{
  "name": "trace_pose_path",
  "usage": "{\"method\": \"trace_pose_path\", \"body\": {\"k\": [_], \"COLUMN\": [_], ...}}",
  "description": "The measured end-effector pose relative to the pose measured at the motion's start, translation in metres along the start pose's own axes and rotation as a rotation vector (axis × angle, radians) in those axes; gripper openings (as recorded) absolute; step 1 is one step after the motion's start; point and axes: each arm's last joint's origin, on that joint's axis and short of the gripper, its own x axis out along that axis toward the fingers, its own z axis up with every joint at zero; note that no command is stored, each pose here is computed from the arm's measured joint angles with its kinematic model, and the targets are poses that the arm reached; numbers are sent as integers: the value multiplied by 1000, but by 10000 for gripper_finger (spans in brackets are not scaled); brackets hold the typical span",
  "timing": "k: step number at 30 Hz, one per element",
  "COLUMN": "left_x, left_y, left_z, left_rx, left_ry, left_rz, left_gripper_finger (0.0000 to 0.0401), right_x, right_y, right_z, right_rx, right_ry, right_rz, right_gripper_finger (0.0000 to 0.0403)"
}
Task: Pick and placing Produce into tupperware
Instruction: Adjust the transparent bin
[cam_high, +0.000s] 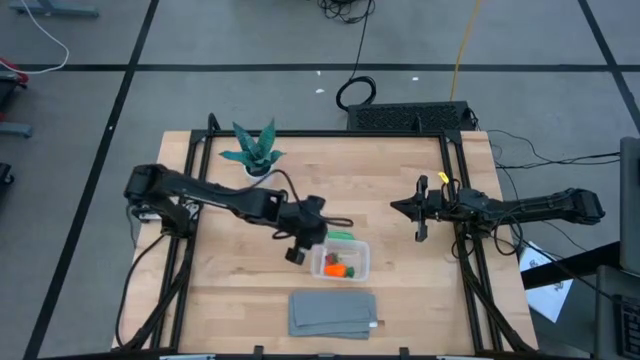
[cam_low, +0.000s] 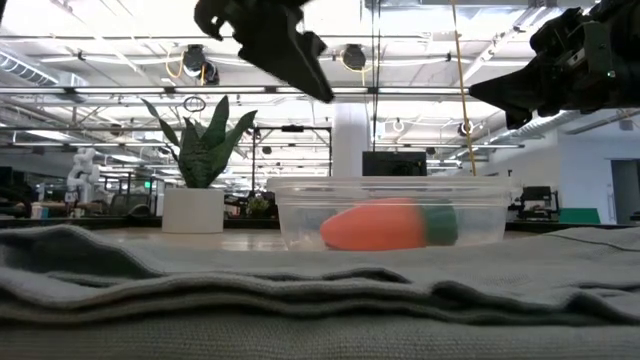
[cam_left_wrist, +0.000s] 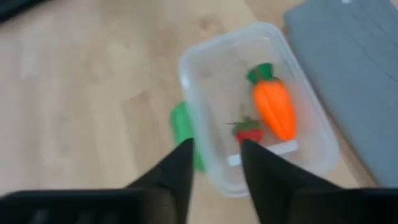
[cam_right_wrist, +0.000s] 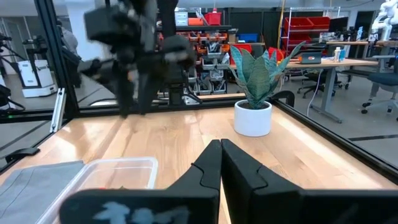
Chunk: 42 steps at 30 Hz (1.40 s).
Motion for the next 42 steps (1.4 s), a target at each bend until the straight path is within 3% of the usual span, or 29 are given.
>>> {"method": "trace_pose_path", "body": {"k": [4,6,11,15,24,30,42], "left_x": [-23,-32,-44,-54,-55,-47,-113], "left_y": [9,13,22,30,24,4,-14], "left_z": [-3,-7,-14,-27,-83,-123,-159], "left_rx": [-42,-62,-56,-98,-233,-242,-231], "left_ry": [21,44,51,-32,-477,-606,-774], "left_rz": [70,86,133,168,193,241,380], "left_gripper_finger": [35,11,2,1,1,0,0], "right_x": [0,0,0,0,0,1,2], "right_y": [0,0,0,0,0,0,0], "right_z": [0,0,0,-1,-1,-2,-2], "right_rx": [0,0,0,-1,-4,-4,-2], "right_ry": [0,0,4,6,7,13,20], "right_rz": [0,0,0,0,-1,-1,-2], "right_gripper_finger": [0,0,0,0,0,0,0]}}
